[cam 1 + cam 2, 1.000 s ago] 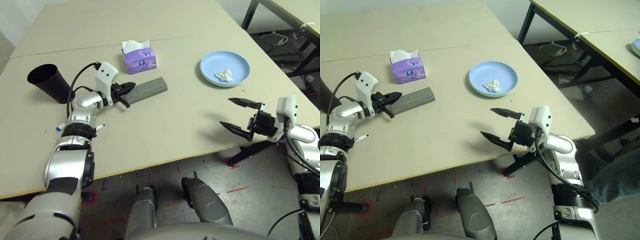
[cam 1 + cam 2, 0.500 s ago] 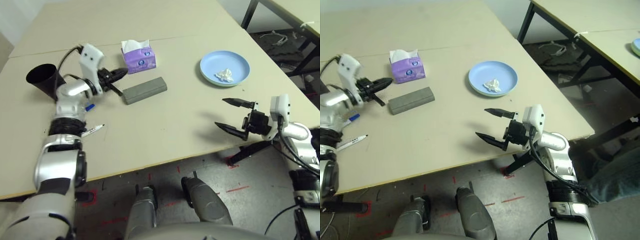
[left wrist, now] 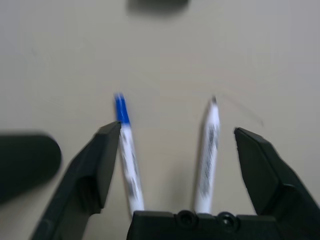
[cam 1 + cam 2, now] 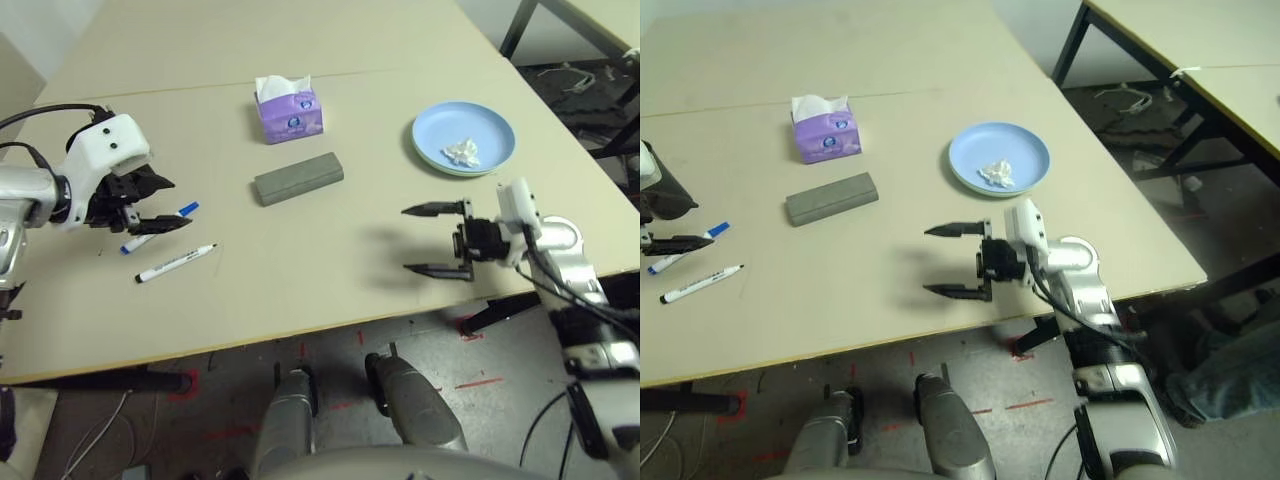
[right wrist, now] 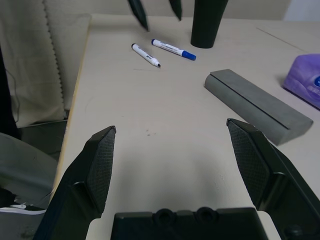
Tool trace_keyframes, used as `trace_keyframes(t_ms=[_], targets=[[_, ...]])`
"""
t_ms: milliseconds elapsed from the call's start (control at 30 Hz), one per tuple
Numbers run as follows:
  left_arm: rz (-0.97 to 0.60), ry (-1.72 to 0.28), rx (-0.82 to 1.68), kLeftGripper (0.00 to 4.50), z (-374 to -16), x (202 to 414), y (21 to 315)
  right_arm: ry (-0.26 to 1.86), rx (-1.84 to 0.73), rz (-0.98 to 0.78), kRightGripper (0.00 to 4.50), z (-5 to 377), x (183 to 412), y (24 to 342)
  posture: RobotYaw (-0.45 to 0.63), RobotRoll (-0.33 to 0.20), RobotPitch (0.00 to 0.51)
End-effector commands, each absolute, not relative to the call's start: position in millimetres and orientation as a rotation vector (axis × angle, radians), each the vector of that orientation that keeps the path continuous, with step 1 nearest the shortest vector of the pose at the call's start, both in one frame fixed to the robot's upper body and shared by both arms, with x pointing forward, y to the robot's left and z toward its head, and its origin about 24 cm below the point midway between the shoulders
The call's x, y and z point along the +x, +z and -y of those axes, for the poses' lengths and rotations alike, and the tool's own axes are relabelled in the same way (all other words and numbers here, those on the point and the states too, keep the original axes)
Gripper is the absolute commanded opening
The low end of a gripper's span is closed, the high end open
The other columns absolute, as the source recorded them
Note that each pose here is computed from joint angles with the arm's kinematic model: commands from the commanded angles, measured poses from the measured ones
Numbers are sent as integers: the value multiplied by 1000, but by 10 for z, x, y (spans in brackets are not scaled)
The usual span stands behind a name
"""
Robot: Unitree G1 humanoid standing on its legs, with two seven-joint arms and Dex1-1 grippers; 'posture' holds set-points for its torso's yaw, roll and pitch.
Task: Organize and tidy the items on the table.
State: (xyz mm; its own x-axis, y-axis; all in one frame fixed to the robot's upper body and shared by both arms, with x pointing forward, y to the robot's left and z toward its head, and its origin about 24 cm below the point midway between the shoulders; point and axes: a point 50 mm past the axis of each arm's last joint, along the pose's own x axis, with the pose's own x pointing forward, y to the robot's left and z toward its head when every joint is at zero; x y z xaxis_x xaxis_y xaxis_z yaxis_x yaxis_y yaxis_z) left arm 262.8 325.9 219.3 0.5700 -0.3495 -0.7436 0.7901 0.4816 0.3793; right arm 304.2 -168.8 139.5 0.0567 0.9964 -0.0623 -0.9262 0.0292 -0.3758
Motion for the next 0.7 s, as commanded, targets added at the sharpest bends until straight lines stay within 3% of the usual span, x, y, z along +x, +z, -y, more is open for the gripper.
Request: trace_keyframes(t_ms=[33,167,433,700], targets=[[-744,-826,849,4458,-3236,2598,2057,1543,-359,194,4500,1654,3035,1300,-173,0,215],[-782,-911,887,4458,-3149,2633,1877,1539,-355,194,4500,1636,3015,1309,-202,0,220],[-819,-890,929,4458,-3230,2746,1670,1514,-343,192,4500,1649,2924,1332,-247,0,216],[-861,-878,943,4458,-3342,2727,1579,1500,-340,202,4500,1627,2898,1397,-252,0,215]])
